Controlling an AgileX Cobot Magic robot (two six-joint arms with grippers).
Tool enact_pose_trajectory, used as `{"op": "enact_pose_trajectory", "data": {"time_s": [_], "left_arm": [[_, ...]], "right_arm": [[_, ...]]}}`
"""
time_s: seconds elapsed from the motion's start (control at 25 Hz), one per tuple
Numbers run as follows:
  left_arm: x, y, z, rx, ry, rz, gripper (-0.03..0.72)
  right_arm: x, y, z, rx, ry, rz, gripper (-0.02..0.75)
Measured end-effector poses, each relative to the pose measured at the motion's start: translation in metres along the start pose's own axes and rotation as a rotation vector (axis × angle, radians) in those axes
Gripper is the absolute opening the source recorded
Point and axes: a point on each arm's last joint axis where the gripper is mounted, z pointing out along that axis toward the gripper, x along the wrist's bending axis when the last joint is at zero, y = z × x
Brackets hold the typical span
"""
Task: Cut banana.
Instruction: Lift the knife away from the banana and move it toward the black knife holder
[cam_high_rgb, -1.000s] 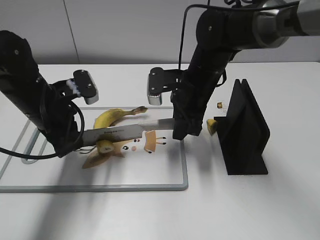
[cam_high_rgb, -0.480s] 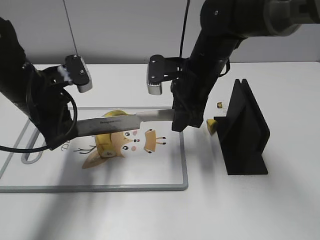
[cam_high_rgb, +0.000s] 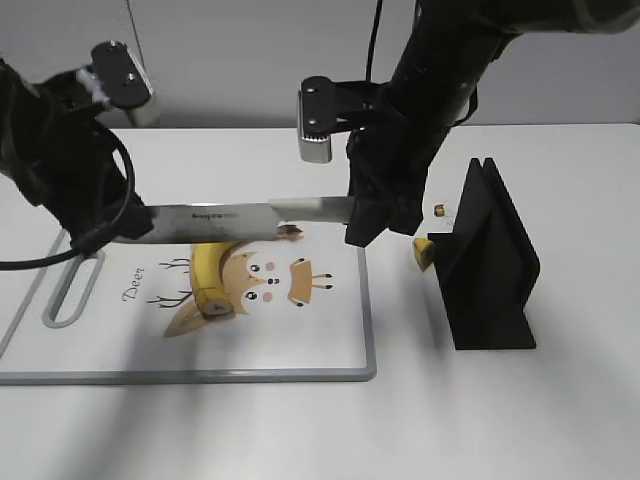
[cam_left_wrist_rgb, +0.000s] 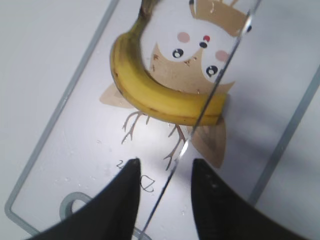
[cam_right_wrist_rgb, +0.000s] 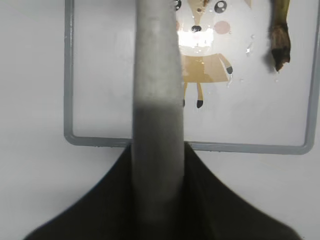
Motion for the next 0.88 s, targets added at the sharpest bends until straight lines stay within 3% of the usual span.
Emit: {"op": "enact_pose_trajectory", "data": {"time_s": [0.16, 0.28, 0.44, 0.56, 0.76, 0.88], "left_arm": [[-0.001, 0.006, -0.019, -0.063, 0.061, -0.011, 0.496], [-0.002, 0.01, -0.034, -0.102, 0.108, -0.003, 0.61], [-0.004, 0.013, -0.055, -0.155, 0.173, 0.009, 0.639], [-0.005, 0.012, -0.072, -0.191, 0.214, -0.033, 0.641], [-0.002, 0.003, -0.106, -0.253, 0.314, -0.243, 0.641], [-0.001, -0.009, -0.127, -0.251, 0.389, -0.37, 0.639]], "right_arm": [[0.004, 0.003, -0.012, -0.012, -0.01, -0.009, 0.161], [0.007, 0.004, -0.02, -0.018, -0.01, -0.02, 0.16], [0.01, 0.007, -0.03, -0.033, -0.024, -0.028, 0.16], [0.014, 0.01, -0.041, -0.047, -0.041, -0.025, 0.16], [0.023, 0.014, -0.066, -0.079, -0.075, 0.045, 0.16], [0.03, 0.015, -0.079, -0.091, -0.071, 0.178, 0.16]]}}
